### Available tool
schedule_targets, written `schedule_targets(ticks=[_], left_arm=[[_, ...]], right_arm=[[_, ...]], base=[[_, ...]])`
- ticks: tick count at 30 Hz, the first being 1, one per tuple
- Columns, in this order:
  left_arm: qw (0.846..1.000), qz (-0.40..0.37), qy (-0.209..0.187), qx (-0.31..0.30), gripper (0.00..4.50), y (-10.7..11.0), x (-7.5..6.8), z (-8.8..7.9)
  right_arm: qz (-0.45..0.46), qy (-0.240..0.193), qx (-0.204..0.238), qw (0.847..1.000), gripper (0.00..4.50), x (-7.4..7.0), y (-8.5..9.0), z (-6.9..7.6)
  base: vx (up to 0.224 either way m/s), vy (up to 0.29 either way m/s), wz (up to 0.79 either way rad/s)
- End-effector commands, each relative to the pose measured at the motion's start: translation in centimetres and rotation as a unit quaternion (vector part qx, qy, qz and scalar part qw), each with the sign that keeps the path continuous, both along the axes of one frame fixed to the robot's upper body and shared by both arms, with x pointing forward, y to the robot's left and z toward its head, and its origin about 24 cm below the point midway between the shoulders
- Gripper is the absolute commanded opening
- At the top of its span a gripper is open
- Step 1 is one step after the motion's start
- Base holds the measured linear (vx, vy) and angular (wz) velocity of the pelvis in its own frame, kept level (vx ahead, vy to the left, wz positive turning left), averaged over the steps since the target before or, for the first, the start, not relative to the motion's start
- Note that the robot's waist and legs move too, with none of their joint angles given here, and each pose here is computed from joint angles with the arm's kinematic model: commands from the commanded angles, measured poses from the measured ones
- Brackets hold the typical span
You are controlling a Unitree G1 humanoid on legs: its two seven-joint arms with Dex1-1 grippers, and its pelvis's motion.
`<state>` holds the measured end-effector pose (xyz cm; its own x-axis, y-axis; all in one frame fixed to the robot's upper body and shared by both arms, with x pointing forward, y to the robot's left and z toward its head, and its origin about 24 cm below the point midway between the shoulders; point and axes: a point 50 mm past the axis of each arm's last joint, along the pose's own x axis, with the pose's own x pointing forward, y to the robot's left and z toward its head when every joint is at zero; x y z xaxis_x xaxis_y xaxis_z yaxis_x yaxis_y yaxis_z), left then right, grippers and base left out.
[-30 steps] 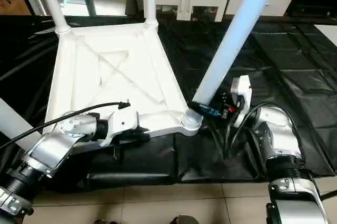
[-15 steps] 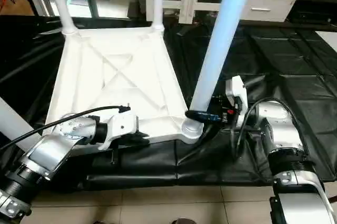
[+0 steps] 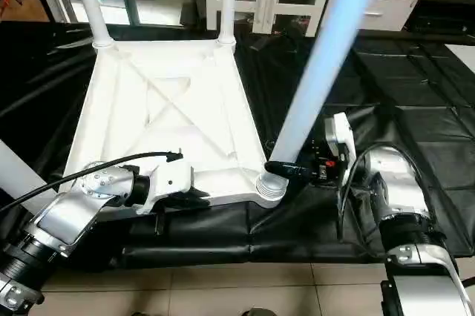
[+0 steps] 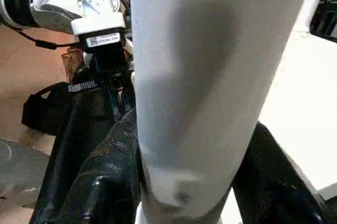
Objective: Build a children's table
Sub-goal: Insert table leg to table base
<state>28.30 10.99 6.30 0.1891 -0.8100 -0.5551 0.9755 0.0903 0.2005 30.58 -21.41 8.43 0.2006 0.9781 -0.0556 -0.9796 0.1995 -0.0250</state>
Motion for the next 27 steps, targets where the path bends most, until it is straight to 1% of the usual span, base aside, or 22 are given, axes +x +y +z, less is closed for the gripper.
schedule_targets(ticks=[1,5,6,7,14,19,25,27], left_arm=[[0.999,-0.017,0.028,-0.010,0.00,-0.3,-0.8,-0.9],[1.000,-0.013,0.021,-0.007,0.00,-0.4,-0.5,-0.9],[1.000,-0.013,0.021,-0.007,0.00,-0.4,-0.5,-0.9],[1.000,-0.009,0.019,-0.005,0.00,-0.4,-0.4,-0.9],[1.000,-0.002,0.020,-0.004,0.00,-0.4,-0.4,-1.0],[1.000,-0.001,0.022,-0.004,0.00,-0.4,-0.5,-1.0],[1.000,0.000,0.022,-0.006,0.00,-0.6,-0.5,-1.0],[1.000,0.004,0.022,-0.008,0.00,-0.8,-0.4,-1.0]], right_arm=[[-0.030,0.102,-0.059,0.993,1.83,-1.9,-1.1,-4.5],[-0.093,0.091,-0.052,0.990,1.83,-1.4,-1.1,-5.1],[-0.093,0.091,-0.052,0.990,1.83,-1.4,-1.1,-5.1],[-0.114,0.094,-0.051,0.988,1.83,-1.4,-1.0,-5.4],[-0.141,0.113,-0.050,0.982,1.83,-1.9,-0.4,-6.8],[-0.153,0.116,-0.053,0.980,1.83,-2.0,-0.2,-7.2],[-0.188,0.124,-0.071,0.972,1.83,-1.6,0.1,-7.7],[-0.204,0.125,-0.088,0.967,1.83,-1.3,0.5,-7.9]], base=[[0.000,0.000,0.00],[0.000,0.000,0.00],[0.000,0.000,0.00],[0.000,0.000,0.00],[0.000,0.000,0.00],[0.000,0.000,0.00],[0.000,0.000,0.00],[0.000,0.000,0.00]])
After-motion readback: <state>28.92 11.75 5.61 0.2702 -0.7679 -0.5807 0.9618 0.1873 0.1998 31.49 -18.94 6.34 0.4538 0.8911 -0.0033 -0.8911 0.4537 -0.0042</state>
